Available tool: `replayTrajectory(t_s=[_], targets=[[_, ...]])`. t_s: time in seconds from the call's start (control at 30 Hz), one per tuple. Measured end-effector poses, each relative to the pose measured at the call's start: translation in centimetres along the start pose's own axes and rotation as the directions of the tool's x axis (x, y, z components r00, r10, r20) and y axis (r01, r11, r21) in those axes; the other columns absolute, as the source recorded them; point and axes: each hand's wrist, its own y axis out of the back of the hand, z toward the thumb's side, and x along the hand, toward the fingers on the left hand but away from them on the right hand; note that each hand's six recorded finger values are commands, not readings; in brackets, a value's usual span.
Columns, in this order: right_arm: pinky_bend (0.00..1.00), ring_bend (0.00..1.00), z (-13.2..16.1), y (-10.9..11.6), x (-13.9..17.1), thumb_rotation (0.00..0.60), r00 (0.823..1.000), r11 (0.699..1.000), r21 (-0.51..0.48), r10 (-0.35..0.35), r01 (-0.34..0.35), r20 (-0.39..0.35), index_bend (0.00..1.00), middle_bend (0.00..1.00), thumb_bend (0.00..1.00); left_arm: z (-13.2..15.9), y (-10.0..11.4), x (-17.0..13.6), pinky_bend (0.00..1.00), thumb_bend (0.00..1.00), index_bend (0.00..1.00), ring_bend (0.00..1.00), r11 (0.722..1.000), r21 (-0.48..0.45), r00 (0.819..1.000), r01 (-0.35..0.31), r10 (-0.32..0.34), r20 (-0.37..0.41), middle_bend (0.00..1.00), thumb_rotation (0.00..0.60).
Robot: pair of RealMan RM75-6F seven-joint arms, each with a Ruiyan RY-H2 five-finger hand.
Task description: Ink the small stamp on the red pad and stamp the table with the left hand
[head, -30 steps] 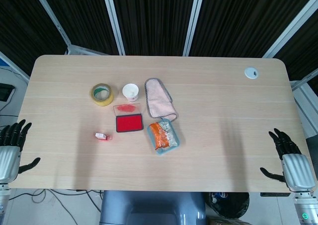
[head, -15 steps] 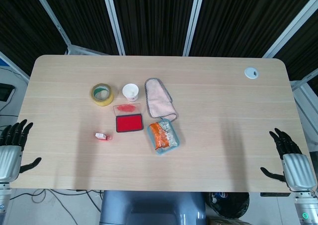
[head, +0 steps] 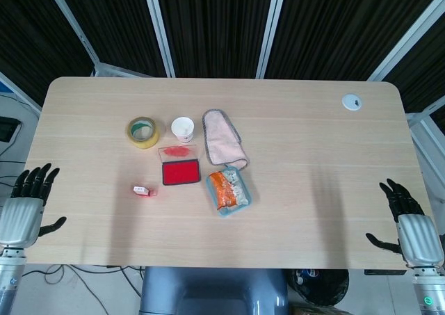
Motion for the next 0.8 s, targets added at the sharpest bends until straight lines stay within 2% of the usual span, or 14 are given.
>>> replayTrajectory(t_s=[0.2,0.37,0.53,0.8], targets=[[0.18,0.0,-0.1,-0.1,0.0,0.6,1.0,1.0,-0.005,0.009,-0.009,0.007,0.0,0.0,0.12,2.2,-1.0,2.3,0.12,0.05,0.03,0.02,0.996,0.045,0.996,0.074,-0.076,0.047,0.0,0.6],[0.18,0.0,-0.1,-0.1,-0.1,0.6,1.0,1.0,-0.02,0.013,-0.012,0.013,0.0,0.0,0.12,4.4,-2.3,4.6,0.15,0.07,0.06,0.04,0.985,0.072,0.985,0.155,-0.16,0.071,0.03,0.6],[0.18,0.0,-0.1,-0.1,-0.1,0.6,1.0,0.999,-0.03,0.017,-0.017,0.014,0.0,0.0,0.12,6.5,-3.8,6.6,0.19,0.1,0.14,0.09,0.967,0.126,0.968,0.222,-0.234,0.087,0.12,0.6],[0.18,0.0,-0.1,-0.1,-0.2,0.6,1.0,0.999,-0.048,0.025,-0.024,0.017,0.0,0.0,0.12,9.8,-6.2,9.5,0.25,0.13,0.25,0.16,0.941,0.194,0.947,0.279,-0.303,0.11,0.24,0.6]])
